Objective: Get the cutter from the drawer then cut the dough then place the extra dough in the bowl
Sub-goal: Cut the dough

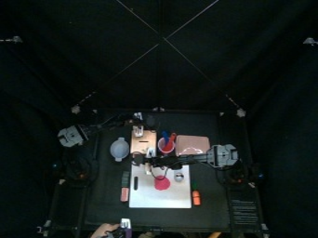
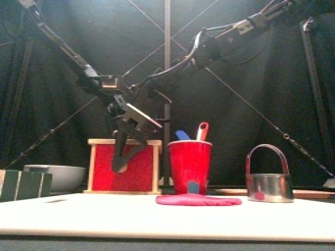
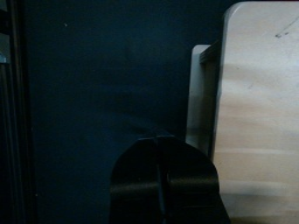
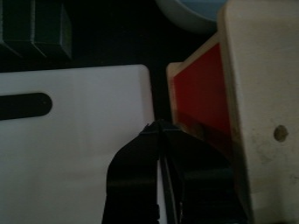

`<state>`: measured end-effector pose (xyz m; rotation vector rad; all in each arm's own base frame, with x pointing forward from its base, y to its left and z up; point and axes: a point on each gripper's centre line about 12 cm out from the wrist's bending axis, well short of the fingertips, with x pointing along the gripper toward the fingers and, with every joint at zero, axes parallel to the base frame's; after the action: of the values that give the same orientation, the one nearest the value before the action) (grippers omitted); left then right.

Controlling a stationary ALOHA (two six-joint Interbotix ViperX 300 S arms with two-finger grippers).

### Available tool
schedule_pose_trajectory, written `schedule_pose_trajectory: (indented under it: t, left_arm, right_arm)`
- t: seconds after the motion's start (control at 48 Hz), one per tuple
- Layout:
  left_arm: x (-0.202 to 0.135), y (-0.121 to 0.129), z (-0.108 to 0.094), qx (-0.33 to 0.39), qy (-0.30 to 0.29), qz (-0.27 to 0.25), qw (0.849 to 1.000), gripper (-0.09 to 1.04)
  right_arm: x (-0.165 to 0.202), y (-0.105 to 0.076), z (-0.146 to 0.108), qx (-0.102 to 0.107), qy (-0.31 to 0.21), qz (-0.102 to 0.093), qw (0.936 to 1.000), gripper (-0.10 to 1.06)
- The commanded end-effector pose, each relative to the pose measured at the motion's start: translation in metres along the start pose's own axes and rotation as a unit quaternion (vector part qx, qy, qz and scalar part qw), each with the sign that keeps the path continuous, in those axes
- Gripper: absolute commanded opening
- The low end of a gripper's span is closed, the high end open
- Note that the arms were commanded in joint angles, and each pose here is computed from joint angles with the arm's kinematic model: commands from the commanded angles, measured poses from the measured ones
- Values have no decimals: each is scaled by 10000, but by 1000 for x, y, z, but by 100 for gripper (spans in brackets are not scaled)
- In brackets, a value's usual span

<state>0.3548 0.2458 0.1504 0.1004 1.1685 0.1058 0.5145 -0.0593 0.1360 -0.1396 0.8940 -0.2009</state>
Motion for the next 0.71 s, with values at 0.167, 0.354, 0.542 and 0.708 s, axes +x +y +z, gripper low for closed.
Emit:
schedule_pose_trajectory:
  t: [0.167,0.354,0.542,0.708]
  left_arm:
    - [-9,1,12,49,-160,80,9998,19]
    - [-17,4,16,42,-279,166,9995,19]
    - [-33,10,25,17,-535,373,9979,19]
    - [-52,15,33,21,-830,602,9947,19]
  right_arm:
    - [-13,-11,16,117,-215,-73,9997,21]
    - [-24,-3,24,210,-332,38,9992,21]
    - [-49,18,37,323,-545,285,9976,21]
    - [-73,32,44,279,-725,429,9960,21]
